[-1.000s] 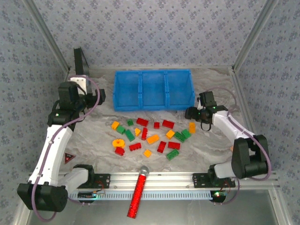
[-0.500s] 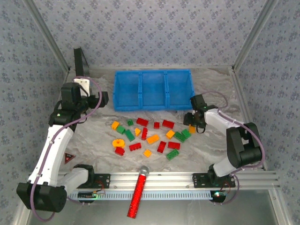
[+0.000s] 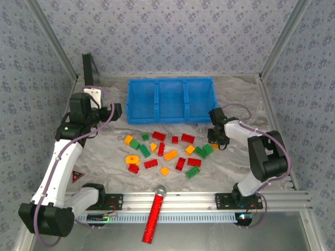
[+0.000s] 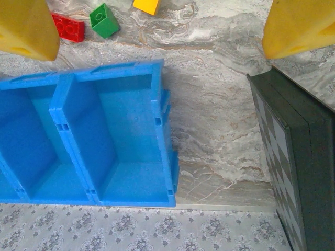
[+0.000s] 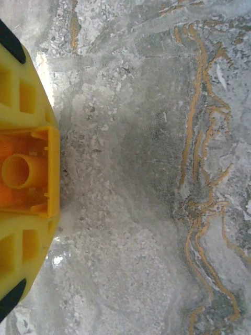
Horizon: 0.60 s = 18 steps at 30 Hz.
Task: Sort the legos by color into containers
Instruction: Pick up the lego from the middle-right of the table.
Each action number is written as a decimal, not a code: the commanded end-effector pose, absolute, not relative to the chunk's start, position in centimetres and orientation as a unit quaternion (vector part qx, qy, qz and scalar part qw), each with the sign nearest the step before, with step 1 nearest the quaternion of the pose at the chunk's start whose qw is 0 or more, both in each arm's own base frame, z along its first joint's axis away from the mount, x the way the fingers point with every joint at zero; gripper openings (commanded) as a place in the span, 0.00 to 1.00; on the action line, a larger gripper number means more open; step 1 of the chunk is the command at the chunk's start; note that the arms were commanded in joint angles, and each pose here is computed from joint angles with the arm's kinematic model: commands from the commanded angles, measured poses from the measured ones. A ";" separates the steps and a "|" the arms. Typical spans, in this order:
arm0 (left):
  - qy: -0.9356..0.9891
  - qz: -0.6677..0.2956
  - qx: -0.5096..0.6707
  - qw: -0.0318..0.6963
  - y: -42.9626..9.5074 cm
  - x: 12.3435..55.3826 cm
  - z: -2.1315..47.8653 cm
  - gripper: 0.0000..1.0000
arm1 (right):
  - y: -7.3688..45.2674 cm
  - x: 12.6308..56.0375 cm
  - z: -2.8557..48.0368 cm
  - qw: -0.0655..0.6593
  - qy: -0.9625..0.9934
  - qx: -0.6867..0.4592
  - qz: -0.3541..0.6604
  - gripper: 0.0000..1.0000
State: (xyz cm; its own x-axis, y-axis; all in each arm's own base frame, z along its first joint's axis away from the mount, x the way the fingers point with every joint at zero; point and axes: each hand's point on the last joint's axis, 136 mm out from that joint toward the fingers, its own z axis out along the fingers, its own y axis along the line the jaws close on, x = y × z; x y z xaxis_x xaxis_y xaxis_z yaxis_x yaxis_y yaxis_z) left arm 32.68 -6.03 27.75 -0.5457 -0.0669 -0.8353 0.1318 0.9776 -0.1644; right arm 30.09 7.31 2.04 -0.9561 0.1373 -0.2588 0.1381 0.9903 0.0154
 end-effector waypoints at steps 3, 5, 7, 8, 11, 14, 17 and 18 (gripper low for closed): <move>0.872 -0.111 0.026 0.476 -6.4 32.2 28.4 0.99 | 7.2 31.2 5.9 0.160 0.986 0.043 -0.011 0.22; 0.871 -0.111 0.028 0.478 -6.4 32.1 28.8 0.99 | 7.2 32.6 9.7 0.198 0.980 0.026 -0.013 0.22; 0.869 -0.109 0.030 0.481 -6.4 32.0 29.2 0.99 | 7.5 34.4 12.8 0.238 0.971 0.012 -0.012 0.22; 0.869 -0.109 0.032 0.482 -6.4 32.0 29.3 0.99 | 7.8 35.7 14.7 0.265 0.964 0.004 -0.011 0.22; 0.868 -0.106 0.037 0.484 -6.3 31.8 29.6 0.99 | 8.4 39.1 18.4 0.317 0.948 -0.008 -0.010 0.22; 0.870 -0.102 0.037 0.481 -6.2 31.8 29.2 0.99 | 9.5 42.3 20.1 0.346 0.938 -0.035 -0.013 0.23; 0.874 -0.098 0.037 0.474 -6.1 31.8 28.2 0.99 | 10.6 45.2 20.8 0.375 0.926 -0.051 -0.008 0.23; 0.876 -0.097 0.036 0.472 -6.1 31.9 28.0 0.99 | 10.9 46.1 20.9 0.378 0.924 -0.052 -0.007 0.23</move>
State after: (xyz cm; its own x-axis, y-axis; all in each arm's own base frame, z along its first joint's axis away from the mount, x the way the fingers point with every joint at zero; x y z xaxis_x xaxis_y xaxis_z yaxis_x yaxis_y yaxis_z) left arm 32.15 -5.95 27.16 -0.5730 -0.0478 -0.8182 0.1344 0.9793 -0.1514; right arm 44.13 10.22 22.27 -0.7054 -0.0263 -0.7083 -0.0454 0.9989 0.0082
